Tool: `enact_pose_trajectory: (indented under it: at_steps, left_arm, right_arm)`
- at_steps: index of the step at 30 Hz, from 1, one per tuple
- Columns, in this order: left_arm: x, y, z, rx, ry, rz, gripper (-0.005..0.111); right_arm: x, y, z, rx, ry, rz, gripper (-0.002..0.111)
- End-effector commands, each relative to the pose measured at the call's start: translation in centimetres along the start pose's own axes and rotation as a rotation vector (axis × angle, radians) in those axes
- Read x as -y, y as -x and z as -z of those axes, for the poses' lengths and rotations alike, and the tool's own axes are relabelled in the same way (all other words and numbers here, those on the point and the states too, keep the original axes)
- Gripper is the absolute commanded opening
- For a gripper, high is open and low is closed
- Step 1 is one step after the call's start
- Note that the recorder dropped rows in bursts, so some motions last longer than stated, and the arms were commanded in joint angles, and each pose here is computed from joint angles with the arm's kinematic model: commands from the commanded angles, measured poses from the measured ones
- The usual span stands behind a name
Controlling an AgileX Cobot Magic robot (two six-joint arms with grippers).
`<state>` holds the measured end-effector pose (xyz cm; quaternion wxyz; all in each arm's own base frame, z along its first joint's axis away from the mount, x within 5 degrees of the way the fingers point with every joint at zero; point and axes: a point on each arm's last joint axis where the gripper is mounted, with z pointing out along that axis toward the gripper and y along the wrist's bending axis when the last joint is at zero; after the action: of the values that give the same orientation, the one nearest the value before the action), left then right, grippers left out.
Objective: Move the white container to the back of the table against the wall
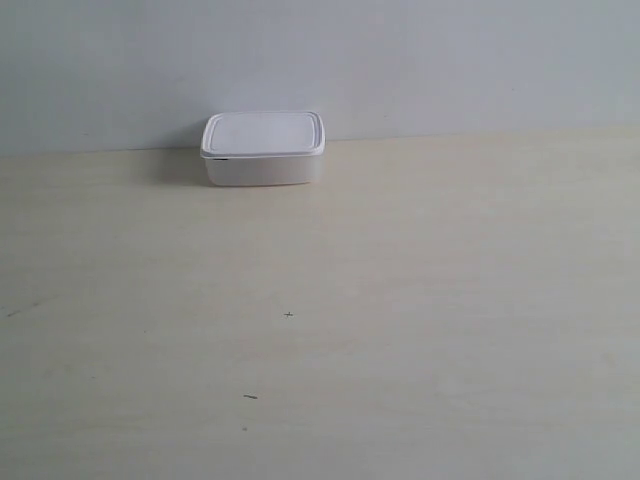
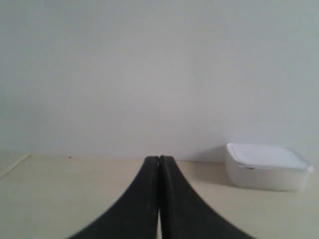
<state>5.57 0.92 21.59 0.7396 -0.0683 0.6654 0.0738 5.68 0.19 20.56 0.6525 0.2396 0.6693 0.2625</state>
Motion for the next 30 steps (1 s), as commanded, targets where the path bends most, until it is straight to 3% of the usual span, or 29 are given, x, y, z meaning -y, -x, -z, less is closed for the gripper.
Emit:
enact_pose_trajectory:
  at_steps: [1,4,5,7,10,16,20,22,27,30]
  left_arm:
    - [-0.5,-0.2,0.1,-0.002,0.060,0.384,0.000]
    - [-1.2,-1.0,0.2,-0.066,0.154,0.474,0.000]
    - [-1.4,-1.2,0.2,-0.089,0.179,0.443,0.000]
    - [-2.3,-2.3,0.6,-0.222,0.274,0.177,0.000]
    - [-2.7,-2.8,0.9,-0.297,0.323,0.087,0.000]
    - [-2.7,-2.9,0.9,-0.299,0.320,0.109,0.000]
    - [-2.0,-3.3,0.9,-0.317,0.287,0.319,0.000]
    - [-1.8,-3.2,0.8,-0.317,0.261,0.301,0.000]
    - [-1.8,-3.4,0.9,-0.383,0.198,-0.054,0.000]
    - [-1.8,-3.4,0.9,-0.397,0.168,-0.195,0.000]
  right_arm:
    - [0.2,-0.4,0.0,-0.030,-0.012,-0.167,0.000]
    - [0.2,-0.4,0.0,-0.036,-0.015,-0.103,0.000]
    - [0.2,-0.5,0.0,-0.040,-0.018,-0.085,0.000]
    - [0.4,-0.7,0.1,-0.066,-0.036,-0.013,0.000]
    - [0.4,-0.8,0.1,-0.072,-0.037,0.046,0.000]
    - [0.4,-0.8,0.1,-0.074,-0.033,0.146,0.000]
    - [0.4,-0.8,0.1,-0.079,-0.032,0.216,0.000]
    - [0.5,-0.8,0.1,-0.084,-0.032,0.270,0.000]
    - [0.5,-0.9,0.1,-0.093,-0.029,0.417,0.000]
    - [0.6,-1.0,0.1,-0.108,-0.032,0.483,0.000]
